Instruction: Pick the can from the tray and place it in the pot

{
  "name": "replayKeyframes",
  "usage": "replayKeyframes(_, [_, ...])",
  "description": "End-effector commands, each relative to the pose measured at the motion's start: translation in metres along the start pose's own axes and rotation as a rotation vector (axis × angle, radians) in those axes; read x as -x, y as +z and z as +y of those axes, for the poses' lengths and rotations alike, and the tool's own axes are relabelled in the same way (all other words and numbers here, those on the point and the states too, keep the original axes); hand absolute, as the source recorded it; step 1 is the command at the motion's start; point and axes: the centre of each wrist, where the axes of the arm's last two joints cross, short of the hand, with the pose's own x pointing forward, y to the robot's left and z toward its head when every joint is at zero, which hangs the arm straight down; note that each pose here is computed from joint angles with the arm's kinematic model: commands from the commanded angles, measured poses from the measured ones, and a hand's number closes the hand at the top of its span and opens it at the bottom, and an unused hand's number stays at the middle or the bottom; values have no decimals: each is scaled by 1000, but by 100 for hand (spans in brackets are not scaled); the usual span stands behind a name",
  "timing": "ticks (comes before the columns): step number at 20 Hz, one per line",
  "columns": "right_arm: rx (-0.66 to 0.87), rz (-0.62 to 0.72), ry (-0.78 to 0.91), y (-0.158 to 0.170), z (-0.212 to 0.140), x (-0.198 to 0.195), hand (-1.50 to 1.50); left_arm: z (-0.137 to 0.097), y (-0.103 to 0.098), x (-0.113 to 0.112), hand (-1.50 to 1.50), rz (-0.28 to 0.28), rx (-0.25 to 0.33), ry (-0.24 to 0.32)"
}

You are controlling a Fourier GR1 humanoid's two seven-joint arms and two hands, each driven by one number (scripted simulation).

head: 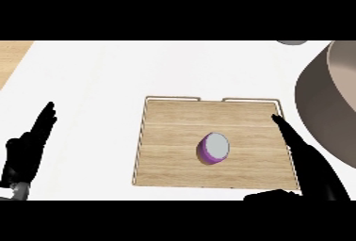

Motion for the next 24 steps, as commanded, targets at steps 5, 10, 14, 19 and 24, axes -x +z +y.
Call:
replayKeyframes(5, [-281,185,149,-32,5,-44,-150,-4,1,1,0,8,13,12])
replayKeyframes(10, [-334,201,146,-39,9,-84,-150,-6,1,-12,0,-9,3,6])
replayKeyframes(14, [-361,224,187,-60,25,-90,-150,3,-8,-14,0,9,-7,3])
replayKeyframes(19, [-399,257,263,-75,51,-94,-150,-10,-8,2,0,9,-10,19])
replayKeyframes(24, [-410,271,250,-73,48,-108,-150,12,-3,2,0,20,-4,12])
